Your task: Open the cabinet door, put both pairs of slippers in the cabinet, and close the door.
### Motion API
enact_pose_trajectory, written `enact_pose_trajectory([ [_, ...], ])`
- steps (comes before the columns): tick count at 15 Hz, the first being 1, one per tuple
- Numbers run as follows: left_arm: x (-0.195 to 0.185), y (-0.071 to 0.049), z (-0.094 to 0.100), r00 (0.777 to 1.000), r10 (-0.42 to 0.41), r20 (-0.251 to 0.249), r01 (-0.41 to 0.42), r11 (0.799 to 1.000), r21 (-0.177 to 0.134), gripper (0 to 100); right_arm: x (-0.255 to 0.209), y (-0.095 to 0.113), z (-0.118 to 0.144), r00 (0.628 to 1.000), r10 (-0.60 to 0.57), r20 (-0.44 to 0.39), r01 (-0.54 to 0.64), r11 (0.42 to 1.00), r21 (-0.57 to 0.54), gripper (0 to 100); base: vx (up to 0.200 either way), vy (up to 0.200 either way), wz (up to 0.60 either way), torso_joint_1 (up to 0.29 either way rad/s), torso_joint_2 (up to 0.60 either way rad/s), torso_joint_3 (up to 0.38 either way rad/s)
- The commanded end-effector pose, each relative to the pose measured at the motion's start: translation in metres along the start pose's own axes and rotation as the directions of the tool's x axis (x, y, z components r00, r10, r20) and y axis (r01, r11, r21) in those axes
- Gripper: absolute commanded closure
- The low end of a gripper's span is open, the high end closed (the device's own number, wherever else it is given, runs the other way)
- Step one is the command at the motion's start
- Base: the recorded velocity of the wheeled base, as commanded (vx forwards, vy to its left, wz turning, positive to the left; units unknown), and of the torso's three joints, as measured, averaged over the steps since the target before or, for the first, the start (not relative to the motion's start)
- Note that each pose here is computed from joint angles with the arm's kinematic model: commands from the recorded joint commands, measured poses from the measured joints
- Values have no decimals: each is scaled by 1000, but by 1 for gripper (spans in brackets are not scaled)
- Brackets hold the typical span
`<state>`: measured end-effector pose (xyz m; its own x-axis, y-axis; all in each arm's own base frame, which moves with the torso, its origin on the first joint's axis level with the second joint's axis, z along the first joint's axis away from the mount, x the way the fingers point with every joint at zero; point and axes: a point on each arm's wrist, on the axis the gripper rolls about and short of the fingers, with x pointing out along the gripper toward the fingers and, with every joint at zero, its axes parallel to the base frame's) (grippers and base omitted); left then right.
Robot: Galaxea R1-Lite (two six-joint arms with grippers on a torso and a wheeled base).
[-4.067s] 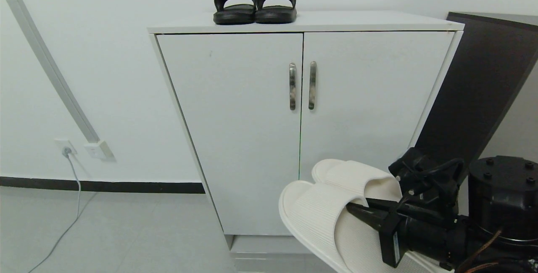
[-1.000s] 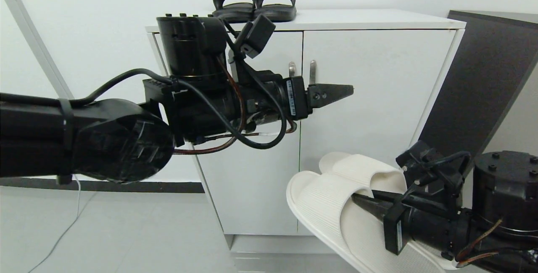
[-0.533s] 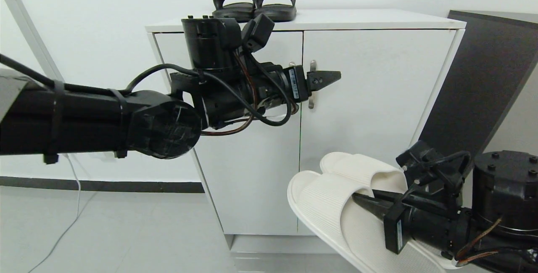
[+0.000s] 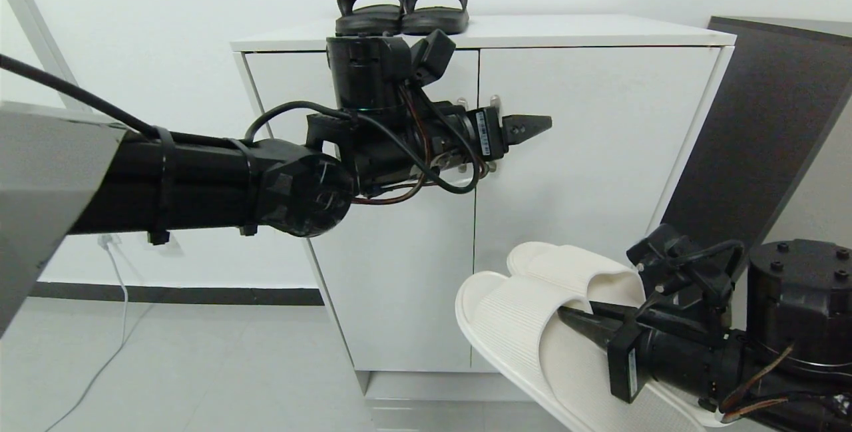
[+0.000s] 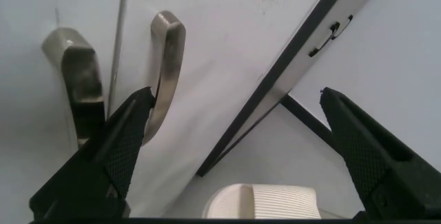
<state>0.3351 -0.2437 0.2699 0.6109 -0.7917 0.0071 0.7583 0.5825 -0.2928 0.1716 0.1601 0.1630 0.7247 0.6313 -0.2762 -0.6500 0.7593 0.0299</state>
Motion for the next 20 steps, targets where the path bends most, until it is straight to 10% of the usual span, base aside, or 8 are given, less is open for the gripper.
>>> enact_pose_trajectory([
  [1,5,3,-2,1000,6,-2,-6,1000,-3,0,1,0,0,1000,0,-2,0,1000,0,100,0,0,0,0,0,0],
  [2,6,4,-2,1000,5,-1,-5,1000,-2,0,1,-1,0,1000,-3,-2,3,1000,1,100,0,0,0,0,0,0],
  [3,6,3,-2,1000,2,-2,-2,1000,-2,100,1,-1,0,1000,-3,-2,3,1000,1,100,0,0,0,0,0,0],
  [10,-12,-8,-2,1000,-4,-21,4,1000,-12,100,-1,0,-3,1000,22,-12,-22,1000,0,100,0,0,0,0,0,0],
  [20,-62,-60,-1,995,-91,-45,91,996,-5,100,-21,8,-8,985,172,-12,-173,985,-14,100,0,0,0,0,0,0],
])
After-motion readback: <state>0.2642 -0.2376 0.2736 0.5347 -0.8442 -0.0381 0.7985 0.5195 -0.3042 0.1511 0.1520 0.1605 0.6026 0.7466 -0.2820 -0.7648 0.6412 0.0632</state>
